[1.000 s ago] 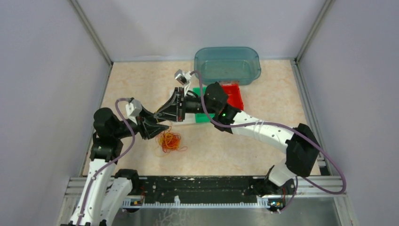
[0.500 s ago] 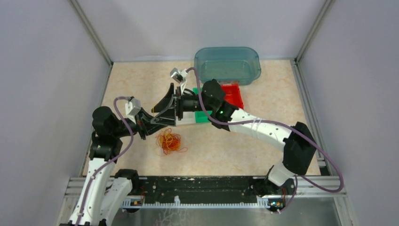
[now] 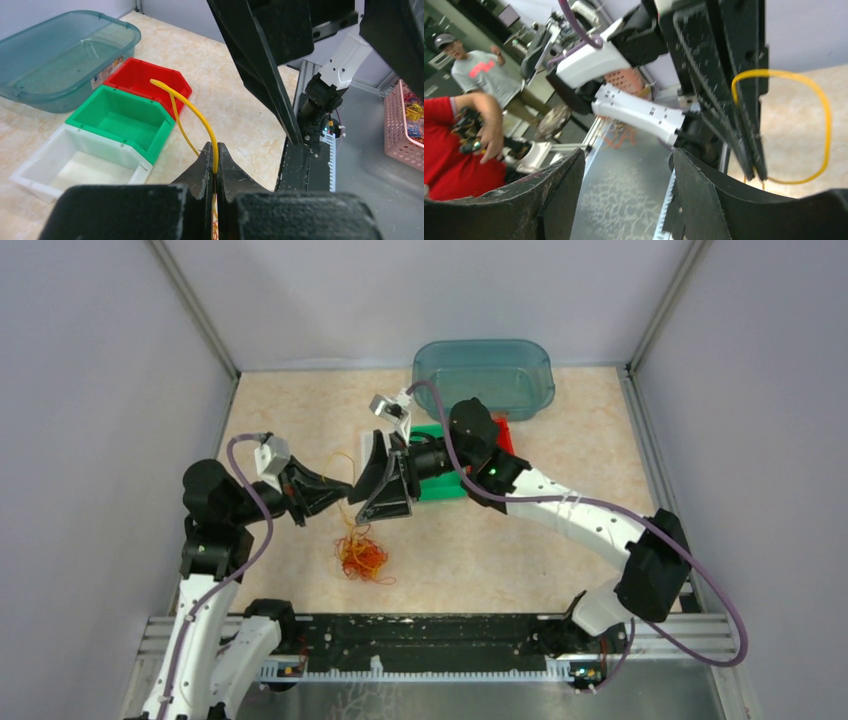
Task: Untangle the cables
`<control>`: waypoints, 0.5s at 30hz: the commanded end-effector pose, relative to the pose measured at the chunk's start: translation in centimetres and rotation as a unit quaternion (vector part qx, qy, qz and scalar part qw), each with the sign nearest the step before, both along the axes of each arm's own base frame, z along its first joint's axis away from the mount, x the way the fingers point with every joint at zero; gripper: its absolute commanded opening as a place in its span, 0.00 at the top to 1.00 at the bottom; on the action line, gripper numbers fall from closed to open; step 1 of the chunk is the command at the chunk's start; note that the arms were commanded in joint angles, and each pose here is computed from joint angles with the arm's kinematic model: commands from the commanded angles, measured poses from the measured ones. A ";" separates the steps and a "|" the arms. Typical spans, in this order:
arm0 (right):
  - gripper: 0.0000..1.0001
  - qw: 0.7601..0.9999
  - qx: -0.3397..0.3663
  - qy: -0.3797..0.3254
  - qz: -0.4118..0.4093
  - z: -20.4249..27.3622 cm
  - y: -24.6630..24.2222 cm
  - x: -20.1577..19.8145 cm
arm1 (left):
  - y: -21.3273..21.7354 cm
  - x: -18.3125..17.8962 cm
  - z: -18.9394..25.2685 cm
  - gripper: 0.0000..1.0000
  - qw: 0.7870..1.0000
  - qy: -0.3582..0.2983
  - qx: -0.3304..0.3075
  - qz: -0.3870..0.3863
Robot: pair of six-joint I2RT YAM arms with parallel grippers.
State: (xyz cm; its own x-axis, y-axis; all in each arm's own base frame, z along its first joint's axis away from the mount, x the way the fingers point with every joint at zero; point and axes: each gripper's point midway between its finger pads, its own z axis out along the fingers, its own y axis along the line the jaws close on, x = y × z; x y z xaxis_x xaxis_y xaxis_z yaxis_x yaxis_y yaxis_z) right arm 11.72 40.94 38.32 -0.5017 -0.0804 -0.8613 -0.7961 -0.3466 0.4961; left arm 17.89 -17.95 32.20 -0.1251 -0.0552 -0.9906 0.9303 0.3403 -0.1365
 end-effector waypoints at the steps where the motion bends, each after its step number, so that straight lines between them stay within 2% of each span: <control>1: 0.35 0.997 -0.023 -0.004 0.075 -0.2 -2.0 -2.6 | 0.1 -0.1 1.8 1.00 1.000 -0.004 -0.014 0.016; 3: 0.32 0.997 -0.028 -0.012 0.075 -1.0 -2.5 -2.8 | 0.2 -0.1 2.0 1.00 1.000 -0.012 -0.014 0.021; 5: 0.24 0.997 -0.053 -0.037 0.044 -2.5 -2.8 -2.2 | 0.3 -0.1 2.4 1.00 0.999 -0.021 -0.013 0.029; 8: 0.16 0.991 -0.099 -0.083 -0.037 -4.6 -3.5 0.7 | 0.3 -0.4 3.2 1.00 0.999 -0.031 -0.013 0.021; 11: 0.13 0.981 -0.124 -0.084 -0.125 -6.1 -4.6 4.5 | 0.1 -0.8 4.2 1.00 0.999 -0.034 -0.018 0.011; 13: 0.08 0.974 -0.117 -0.097 -0.167 -6.7 -5.2 5.9 | 0.1 -0.9 4.9 1.00 0.999 -0.038 -0.022 0.008; 15: 0.01 0.970 -0.078 -0.121 -0.195 -7.1 -5.1 6.3 | 0.0 -1.1 5.5 1.00 0.999 -0.042 -0.028 0.004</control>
